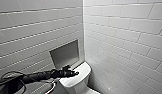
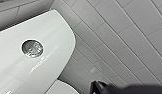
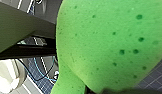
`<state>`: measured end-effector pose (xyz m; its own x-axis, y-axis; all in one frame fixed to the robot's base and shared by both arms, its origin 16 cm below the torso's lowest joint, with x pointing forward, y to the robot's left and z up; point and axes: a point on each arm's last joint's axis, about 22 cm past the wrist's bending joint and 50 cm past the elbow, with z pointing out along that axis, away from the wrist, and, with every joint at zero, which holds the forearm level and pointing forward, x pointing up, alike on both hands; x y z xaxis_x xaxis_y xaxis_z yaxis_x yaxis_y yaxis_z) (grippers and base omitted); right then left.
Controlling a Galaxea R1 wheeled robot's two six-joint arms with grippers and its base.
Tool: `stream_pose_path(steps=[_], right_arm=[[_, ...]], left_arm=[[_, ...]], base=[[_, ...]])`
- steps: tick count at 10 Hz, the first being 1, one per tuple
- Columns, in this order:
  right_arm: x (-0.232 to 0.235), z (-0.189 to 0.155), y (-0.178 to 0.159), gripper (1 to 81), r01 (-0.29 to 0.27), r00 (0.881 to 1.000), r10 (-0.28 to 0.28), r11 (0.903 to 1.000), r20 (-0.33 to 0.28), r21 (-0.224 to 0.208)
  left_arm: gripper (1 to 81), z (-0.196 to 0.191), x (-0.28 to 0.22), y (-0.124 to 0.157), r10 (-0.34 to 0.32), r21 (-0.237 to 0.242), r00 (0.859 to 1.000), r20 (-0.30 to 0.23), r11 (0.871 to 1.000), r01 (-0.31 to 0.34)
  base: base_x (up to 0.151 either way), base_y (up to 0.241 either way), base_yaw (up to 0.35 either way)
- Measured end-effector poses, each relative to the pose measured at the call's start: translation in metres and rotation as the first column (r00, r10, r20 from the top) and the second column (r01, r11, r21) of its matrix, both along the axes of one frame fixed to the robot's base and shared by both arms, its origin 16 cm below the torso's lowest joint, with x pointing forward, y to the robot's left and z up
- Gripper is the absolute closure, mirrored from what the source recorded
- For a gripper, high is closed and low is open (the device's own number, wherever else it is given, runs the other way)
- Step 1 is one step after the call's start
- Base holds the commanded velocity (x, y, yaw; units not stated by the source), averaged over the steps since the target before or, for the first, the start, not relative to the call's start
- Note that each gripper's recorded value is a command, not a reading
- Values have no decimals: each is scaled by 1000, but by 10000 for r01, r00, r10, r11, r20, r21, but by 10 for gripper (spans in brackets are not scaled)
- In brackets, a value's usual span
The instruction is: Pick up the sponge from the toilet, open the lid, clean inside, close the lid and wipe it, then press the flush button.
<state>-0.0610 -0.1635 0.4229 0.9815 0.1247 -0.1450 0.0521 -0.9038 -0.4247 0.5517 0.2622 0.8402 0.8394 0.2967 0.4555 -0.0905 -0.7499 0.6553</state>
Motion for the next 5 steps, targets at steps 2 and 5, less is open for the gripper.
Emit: stream_pose_path(steps=[2, 5], right_arm=[[0, 0, 0, 811, 2, 10000, -2, 10000, -8, 2], [-22, 4, 2, 811, 35, 9987, -33, 10000, -513, 44]], left_arm=[[811, -3, 26, -9, 191, 80, 9998, 89, 9998, -191], [811, -49, 57, -9, 655, 443, 9968, -451, 9970, -635]], base=[[0, 0, 0], [0, 0, 0]])
